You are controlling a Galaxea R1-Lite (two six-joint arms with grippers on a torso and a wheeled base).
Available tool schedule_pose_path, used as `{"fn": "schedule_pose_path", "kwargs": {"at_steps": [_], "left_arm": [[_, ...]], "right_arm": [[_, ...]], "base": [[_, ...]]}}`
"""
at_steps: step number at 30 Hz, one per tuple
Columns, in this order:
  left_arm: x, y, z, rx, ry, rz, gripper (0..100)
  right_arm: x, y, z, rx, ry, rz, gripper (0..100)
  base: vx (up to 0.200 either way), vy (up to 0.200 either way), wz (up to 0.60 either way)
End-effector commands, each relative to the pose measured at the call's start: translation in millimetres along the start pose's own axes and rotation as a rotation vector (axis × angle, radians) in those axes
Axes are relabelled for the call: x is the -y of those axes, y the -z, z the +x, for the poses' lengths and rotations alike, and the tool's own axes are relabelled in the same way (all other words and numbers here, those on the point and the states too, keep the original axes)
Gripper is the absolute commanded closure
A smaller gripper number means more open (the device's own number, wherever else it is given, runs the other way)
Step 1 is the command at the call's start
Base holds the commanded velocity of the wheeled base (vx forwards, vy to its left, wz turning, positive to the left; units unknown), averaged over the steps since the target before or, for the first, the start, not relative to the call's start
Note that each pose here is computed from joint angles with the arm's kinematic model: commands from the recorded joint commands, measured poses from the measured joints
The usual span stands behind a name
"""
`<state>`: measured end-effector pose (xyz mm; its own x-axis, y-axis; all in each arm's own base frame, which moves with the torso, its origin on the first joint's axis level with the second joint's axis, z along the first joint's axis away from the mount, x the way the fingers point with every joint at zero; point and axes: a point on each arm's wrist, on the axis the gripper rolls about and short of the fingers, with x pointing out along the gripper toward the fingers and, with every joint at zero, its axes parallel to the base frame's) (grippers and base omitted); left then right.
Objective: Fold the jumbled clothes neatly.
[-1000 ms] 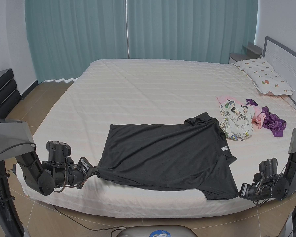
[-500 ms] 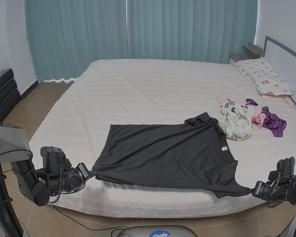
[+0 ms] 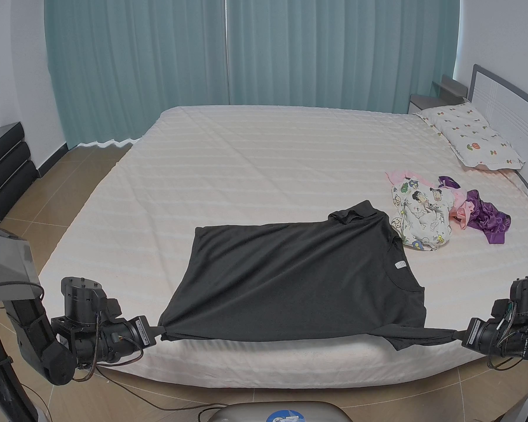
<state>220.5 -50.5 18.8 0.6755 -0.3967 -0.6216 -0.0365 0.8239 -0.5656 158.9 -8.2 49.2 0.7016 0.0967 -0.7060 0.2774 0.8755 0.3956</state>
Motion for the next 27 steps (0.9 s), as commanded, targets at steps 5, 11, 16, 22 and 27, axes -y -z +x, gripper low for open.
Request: {"fn": "schedule_pose_path", "kwargs": {"at_steps": [5, 11, 16, 22, 27], "left_arm": [[-2, 22, -11, -0.087, -0.024, 0.046, 100], [-2, 25, -12, -0.118, -0.036, 0.064, 100], [5, 13, -8, -0.069, -0.002, 0.060, 100], [32, -20, -14, 0.069, 0.100, -0.051, 100], [38, -37, 0, 0.011, 0.048, -0.090, 100]], "right_arm": [[2, -1, -4, 0.018, 0.009, -0.036, 100], [4, 5, -9, -0.027, 0.026, -0.050, 100], [-5, -16, -7, 0.048, -0.026, -0.058, 100], [-23, -52, -1, 0.147, -0.113, -0.074, 100], [-35, -77, 9, 0.172, -0.153, -0.063, 100]], "base": [[0.000, 0.000, 0.00], [0.000, 0.000, 0.00], [0.000, 0.000, 0.00], [0.000, 0.000, 0.00], [0.000, 0.000, 0.00]]}}
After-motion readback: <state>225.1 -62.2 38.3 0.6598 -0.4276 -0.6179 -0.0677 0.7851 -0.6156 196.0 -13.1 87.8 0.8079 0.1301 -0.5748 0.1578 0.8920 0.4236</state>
